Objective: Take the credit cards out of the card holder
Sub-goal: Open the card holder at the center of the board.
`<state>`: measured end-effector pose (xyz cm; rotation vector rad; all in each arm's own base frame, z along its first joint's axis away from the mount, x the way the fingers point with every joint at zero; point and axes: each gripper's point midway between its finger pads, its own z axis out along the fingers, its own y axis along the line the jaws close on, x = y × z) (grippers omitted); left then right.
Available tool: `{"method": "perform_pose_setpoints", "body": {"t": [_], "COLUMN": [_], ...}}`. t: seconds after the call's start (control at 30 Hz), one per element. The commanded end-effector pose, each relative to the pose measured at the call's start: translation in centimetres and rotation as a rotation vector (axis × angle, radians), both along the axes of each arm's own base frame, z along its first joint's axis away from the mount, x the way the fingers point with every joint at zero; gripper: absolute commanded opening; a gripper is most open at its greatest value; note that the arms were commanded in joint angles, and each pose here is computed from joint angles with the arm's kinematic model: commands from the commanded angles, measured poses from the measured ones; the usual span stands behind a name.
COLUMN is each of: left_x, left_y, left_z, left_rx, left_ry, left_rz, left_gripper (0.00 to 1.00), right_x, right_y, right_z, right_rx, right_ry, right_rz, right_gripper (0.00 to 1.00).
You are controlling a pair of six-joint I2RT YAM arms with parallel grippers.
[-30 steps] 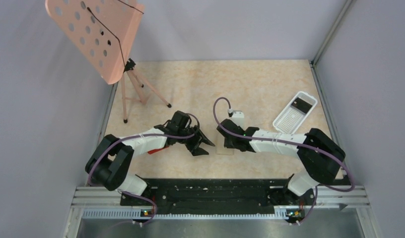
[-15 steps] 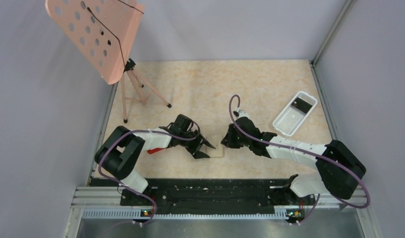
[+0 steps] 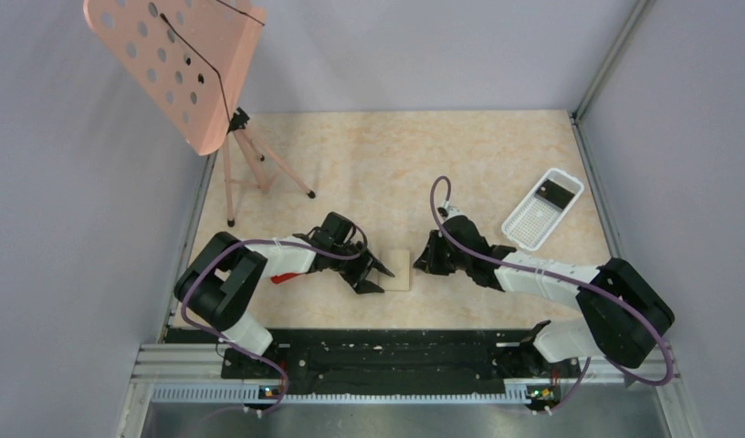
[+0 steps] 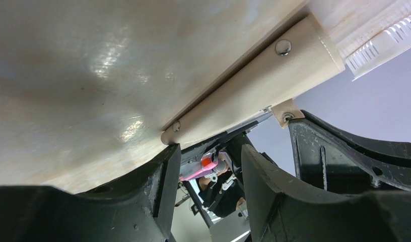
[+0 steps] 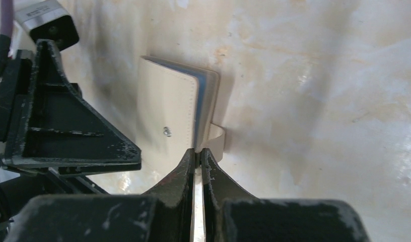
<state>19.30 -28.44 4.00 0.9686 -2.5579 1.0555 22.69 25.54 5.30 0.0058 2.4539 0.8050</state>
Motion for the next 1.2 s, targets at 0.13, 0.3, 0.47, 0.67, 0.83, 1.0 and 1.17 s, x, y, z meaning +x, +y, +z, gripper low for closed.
{"method": "perform_pose_setpoints", "body": {"t": [0.13,0.3,0.47,0.67,0.83,1.0,1.17], "left_x": [0.1,0.2,1.0,2.2,2.7,2.8,2.5], "left_y": [1.2,1.6,1.7,2.5,2.0,1.9,1.7], "left_z": [-1.2,-1.0,0.8,3.8,6.4,6.9,7.4], "left_rx": [0.074,0.103,0.124,0.227,0.207,0.207,0.178], "left_ry": [-0.018,-0.042,-0.127,-0.293,-0.442,-0.52,-0.557], "left_rz": [0.027,0.02,-0.013,-0.112,-0.197,-0.267,-0.295], "left_gripper": [0.53,0.52,0.51,0.51,0.51,0.51,0.51], "right_x": [1.0,1.1,1.7,1.5,-0.3,-2.6,-3.2], "right_y": [-3.4,-4.5,-5.1,-4.5,-1.3,2.0,2.8], "right_z": [-0.8,-1.4,-0.7,2.5,7.6,10.5,10.9], "right_rx": [-0.056,-0.083,-0.109,-0.096,0.137,0.413,0.508], "right_ry": [-0.02,-0.013,-0.034,-0.037,-0.046,0.023,0.058], "right_rz": [-0.055,-0.058,-0.048,0.019,0.118,0.239,0.251], "right_gripper": [0.0,0.0,0.0,0.29,0.43,0.45,0.43]}}
